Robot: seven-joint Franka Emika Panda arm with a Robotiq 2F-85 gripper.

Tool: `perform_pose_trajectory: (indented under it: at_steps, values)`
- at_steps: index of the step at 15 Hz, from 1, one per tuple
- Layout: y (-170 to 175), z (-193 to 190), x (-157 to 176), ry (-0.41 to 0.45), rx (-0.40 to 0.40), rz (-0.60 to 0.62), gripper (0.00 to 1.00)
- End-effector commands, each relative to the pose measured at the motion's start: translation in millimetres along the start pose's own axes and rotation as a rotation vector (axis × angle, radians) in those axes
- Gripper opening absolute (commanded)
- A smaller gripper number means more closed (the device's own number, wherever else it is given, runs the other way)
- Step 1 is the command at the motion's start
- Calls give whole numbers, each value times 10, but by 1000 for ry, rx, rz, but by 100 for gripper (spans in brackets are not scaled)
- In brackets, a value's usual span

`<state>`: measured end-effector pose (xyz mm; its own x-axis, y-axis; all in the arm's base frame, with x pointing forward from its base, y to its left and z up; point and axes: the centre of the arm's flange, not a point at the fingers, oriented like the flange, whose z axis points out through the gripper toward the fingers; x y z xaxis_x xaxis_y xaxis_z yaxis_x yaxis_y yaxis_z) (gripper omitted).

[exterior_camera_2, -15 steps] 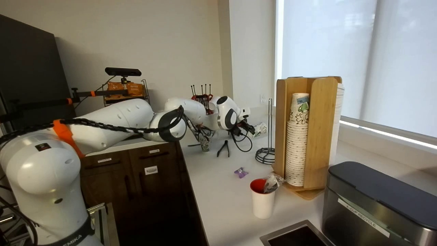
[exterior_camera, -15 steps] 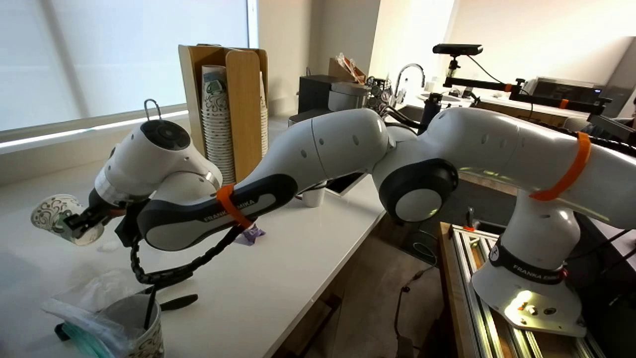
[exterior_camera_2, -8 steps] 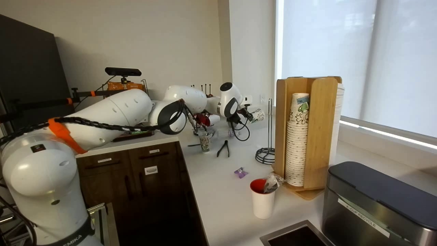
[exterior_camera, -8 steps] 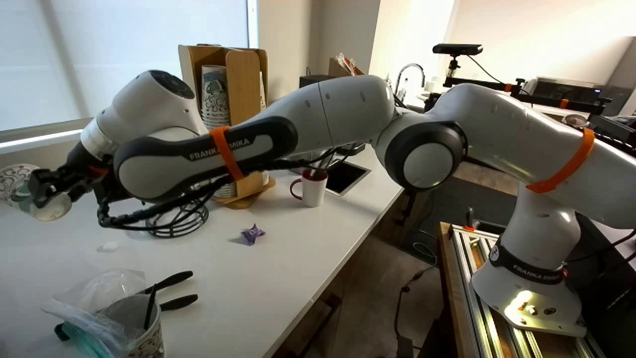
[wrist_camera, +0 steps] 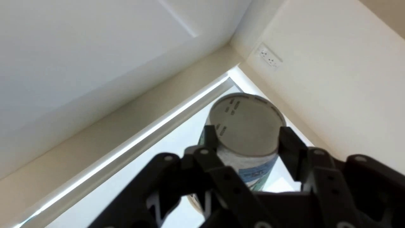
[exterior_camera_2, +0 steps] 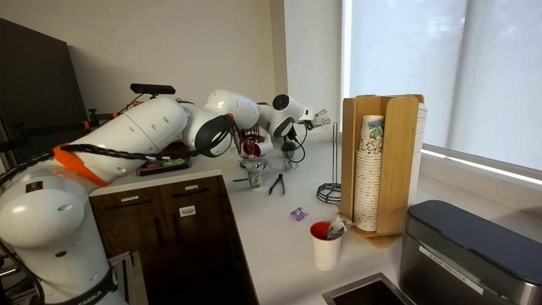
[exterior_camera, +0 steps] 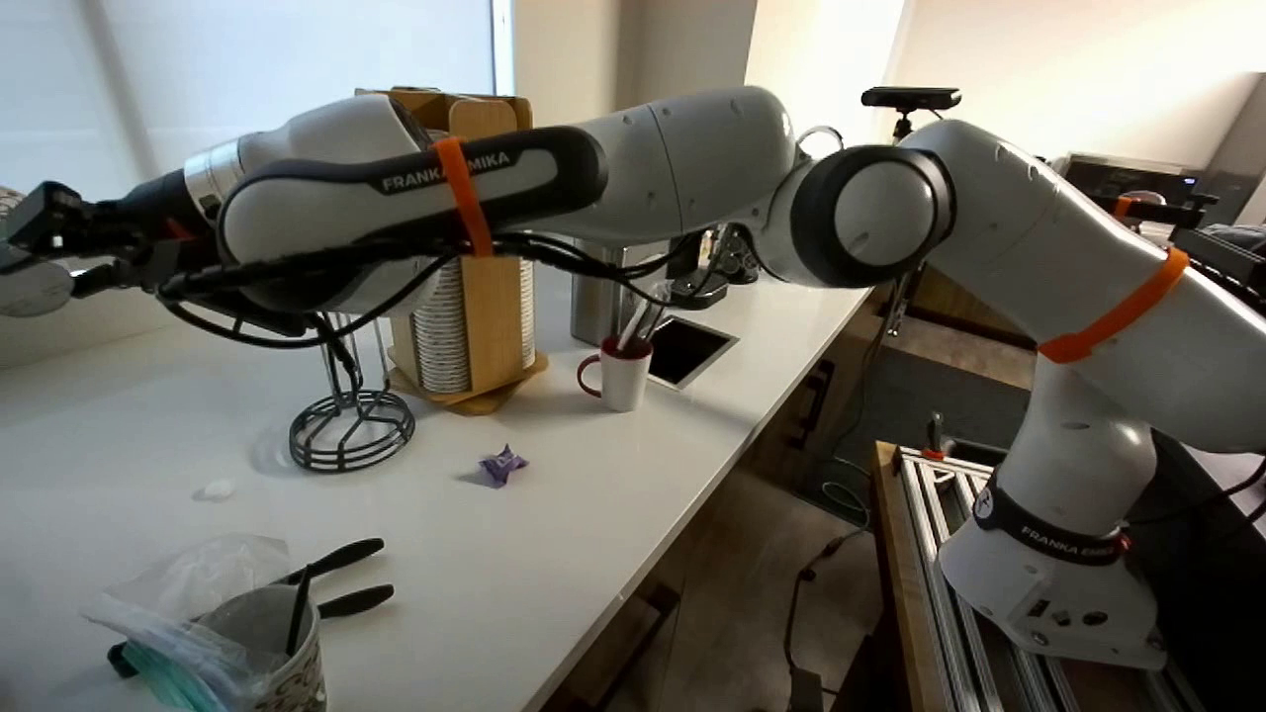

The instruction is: Put the coffee cup onto the stand

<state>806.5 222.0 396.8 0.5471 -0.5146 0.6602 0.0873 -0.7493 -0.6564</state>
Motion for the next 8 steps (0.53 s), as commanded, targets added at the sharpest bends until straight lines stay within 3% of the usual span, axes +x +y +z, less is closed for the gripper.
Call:
perform_pose_trajectory:
  at_steps: [1,8]
  values:
    - [14,-782,-157,-16,120,95,27]
    - [-421,-1558,-16,365,395,313,27]
